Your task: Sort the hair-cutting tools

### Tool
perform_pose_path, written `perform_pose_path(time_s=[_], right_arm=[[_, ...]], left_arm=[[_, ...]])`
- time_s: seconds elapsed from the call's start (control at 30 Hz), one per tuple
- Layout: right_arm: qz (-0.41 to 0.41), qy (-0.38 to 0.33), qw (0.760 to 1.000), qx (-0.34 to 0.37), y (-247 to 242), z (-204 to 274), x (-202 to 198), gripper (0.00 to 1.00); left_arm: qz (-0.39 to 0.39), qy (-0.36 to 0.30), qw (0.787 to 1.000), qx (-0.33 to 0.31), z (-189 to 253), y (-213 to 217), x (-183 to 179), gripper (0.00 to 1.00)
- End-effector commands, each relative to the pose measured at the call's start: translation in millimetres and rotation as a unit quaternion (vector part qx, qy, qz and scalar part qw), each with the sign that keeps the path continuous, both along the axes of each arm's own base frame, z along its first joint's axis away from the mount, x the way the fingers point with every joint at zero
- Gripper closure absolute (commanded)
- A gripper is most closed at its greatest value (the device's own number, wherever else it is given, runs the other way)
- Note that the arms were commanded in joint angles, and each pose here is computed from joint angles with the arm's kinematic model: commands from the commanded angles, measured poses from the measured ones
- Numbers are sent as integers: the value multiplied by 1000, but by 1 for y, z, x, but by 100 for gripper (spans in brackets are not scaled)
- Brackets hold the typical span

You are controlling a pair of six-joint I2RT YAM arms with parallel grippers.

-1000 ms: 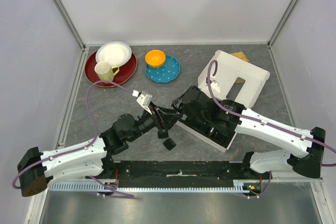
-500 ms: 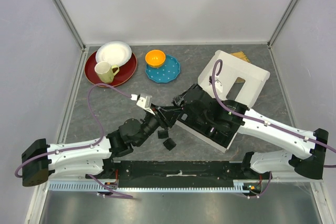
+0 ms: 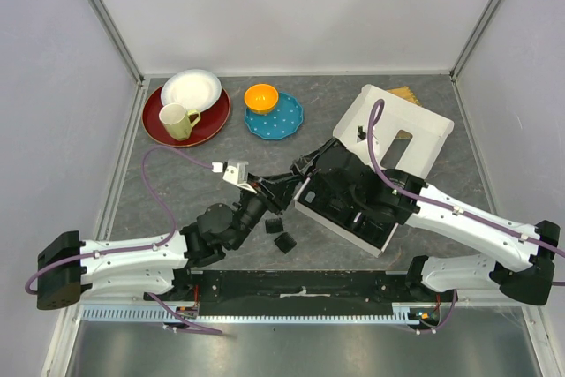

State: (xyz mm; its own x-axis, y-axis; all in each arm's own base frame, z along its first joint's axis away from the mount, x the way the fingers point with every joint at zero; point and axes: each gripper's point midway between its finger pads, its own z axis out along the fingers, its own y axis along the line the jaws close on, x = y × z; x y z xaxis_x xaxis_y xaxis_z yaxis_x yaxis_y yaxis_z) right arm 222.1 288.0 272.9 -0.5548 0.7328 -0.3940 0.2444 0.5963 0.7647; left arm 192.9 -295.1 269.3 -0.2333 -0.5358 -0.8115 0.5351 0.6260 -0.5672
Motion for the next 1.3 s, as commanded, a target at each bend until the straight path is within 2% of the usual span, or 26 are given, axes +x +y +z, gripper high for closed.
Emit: perform_pose_path(time_s=[0.0,0.17,0.37,0.47,0.5,0.6,0.63,0.73,0.8,0.83,0.87,1.0,1.1,1.17,1.2,1.23,1.27], right_arm=[[-12,-11,1000,20,2,12,6,61],[-6,-8,1000,26,10,11,7,61],[-10,-10,999,29,11,12,9,56],[-11,-13,999,33,11,15,9,54],[-12,-14,999,34,10,15,10,53],[2,-18,999,31,14,15,8,41],[8,-21,1000,16,12,10,7,30],[12,-32,999,-13,-1,2,5,9],[-7,-54,998,-32,-21,6,7,2],[-1,-68,995,-66,-32,0,6,2],[-6,-88,994,-67,-44,11,5,2],[-35,-160,981,-100,-89,53,6,2],[-17,-215,967,-137,-110,91,0,2],[3,-236,960,-150,-118,104,-6,2],[13,-246,956,-162,-122,109,-8,2],[19,-249,955,-161,-123,111,-11,2],[19,-254,955,-154,-130,115,-15,2]], left_arm=[[25,-40,998,-40,33,9,4,64],[19,-40,998,-35,34,2,5,66],[19,-35,999,-35,29,0,6,78],[17,-36,999,-32,28,-2,6,89],[18,-37,999,-34,30,-1,6,98],[19,-41,999,-30,32,-2,6,98],[20,-44,999,-24,32,-2,7,98],[13,-37,999,12,29,-4,5,98],[2,-37,999,31,35,-6,3,98],[-12,-28,997,68,23,-9,1,98],[-20,-26,996,79,21,-11,-1,98],[-72,-20,992,99,24,-28,-6,98],[-126,6,985,113,17,-48,-5,98],[-192,10,973,124,23,-68,-17,98],[-216,26,965,147,6,-81,-15,98],[-273,32,949,157,2,-93,-30,98],[-297,36,940,164,8,-104,-34,98]])
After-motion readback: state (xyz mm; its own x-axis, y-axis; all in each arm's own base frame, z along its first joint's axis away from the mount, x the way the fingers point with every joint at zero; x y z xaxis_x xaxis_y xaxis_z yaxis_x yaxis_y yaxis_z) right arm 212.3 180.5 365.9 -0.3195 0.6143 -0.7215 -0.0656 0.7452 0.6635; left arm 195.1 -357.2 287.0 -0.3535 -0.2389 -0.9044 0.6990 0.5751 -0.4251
